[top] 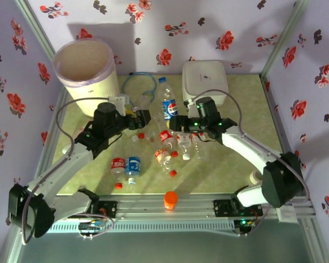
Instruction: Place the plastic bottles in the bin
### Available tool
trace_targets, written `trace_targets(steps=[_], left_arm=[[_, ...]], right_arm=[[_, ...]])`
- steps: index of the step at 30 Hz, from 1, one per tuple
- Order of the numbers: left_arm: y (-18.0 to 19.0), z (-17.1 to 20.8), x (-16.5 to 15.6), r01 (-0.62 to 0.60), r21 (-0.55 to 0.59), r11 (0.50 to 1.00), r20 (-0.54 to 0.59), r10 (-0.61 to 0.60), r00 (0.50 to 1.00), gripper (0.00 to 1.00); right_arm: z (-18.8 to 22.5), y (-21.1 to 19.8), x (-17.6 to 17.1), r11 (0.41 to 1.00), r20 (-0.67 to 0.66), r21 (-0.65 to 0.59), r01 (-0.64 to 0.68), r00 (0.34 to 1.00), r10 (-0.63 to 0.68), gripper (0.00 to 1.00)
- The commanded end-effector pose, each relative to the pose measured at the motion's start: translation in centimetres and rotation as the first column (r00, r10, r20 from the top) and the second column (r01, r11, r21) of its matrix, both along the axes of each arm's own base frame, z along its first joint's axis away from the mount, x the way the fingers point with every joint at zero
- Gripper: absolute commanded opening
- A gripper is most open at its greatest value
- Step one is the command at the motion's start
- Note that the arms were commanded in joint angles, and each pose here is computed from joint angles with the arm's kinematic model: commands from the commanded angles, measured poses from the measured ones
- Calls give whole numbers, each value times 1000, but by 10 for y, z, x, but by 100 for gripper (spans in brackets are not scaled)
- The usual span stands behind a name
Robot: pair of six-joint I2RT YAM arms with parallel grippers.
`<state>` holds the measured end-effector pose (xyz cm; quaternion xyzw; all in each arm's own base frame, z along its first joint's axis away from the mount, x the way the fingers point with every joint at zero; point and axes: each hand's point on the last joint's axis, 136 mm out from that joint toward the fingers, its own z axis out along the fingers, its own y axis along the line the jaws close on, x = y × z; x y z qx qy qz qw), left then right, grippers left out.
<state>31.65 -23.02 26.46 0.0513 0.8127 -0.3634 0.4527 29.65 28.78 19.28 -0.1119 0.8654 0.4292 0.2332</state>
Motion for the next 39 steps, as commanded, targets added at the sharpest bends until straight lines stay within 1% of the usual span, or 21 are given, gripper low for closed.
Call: trace_targets(steps=[1, 3, 5, 8, 11, 15, 16, 20, 22, 27, 29, 31, 33, 34, 37, 39], left_arm=[[-26, 53, 4, 69, -202, 977, 137, -42, 990, 100], [-38, 50, 6, 87, -226, 970, 132, -58, 990, 100], [-46, 39, 13, 73, -240, 968, 78, -56, 995, 100], [-58, 28, 19, 65, -262, 963, 30, -59, 998, 100], [-60, 20, 24, 41, -248, 968, 11, -39, 999, 100], [-65, 15, 28, 31, -253, 967, -17, -37, 999, 99], [-66, 14, 29, 30, -257, 966, -21, -37, 999, 97], [-65, 17, 29, 25, -270, 963, -14, -29, 999, 82], [-64, 19, 29, 23, -266, 964, -8, -26, 1000, 76], [-63, 18, 31, 13, -247, 969, -10, -16, 1000, 64], [-62, 18, 33, 8, -238, 971, -11, -10, 1000, 60], [-62, 18, 35, 4, -227, 974, -10, -7, 1000, 58], [-61, 20, 37, 1, -218, 976, -6, -3, 1000, 56], [-61, 20, 38, 0, -219, 976, -5, -1, 1000, 56], [-60, 19, 42, -8, -214, 977, -8, 7, 1000, 53], [-59, 19, 45, -12, -205, 979, -9, 11, 1000, 53]], right_arm=[[24, 29, 2, 994, 36, 90, -68, 997, 65, 44], [20, 40, 0, 991, 25, 101, -87, 996, 85, 45], [20, 49, -1, 987, 18, 128, -98, 995, 96, 45], [31, 57, -1, 973, 23, 209, -100, 995, 98, 44], [40, 61, 0, 958, 31, 270, -97, 995, 92, 45], [42, 65, 0, 952, 29, 287, -104, 995, 100, 45], [42, 67, -2, 951, 28, 289, -110, 994, 106, 46], [36, 70, -2, 953, 16, 281, -116, 993, 116, 46], [32, 72, -2, 954, 7, 276, -118, 993, 121, 47], [27, 72, -1, 959, -3, 259, -119, 992, 124, 50], [25, 71, -2, 962, -1, 245, -123, 992, 127, 53], [25, 70, -4, 963, 5, 235, -129, 991, 132, 55], [25, 68, -5, 965, 12, 225, -137, 990, 138, 60], [25, 67, -6, 965, 17, 219, -141, 990, 141, 65], [26, 63, -10, 967, 29, 196, -160, 987, 158, 83], [28, 53, -12, 971, 24, 165, -172, 985, 170, 88]])
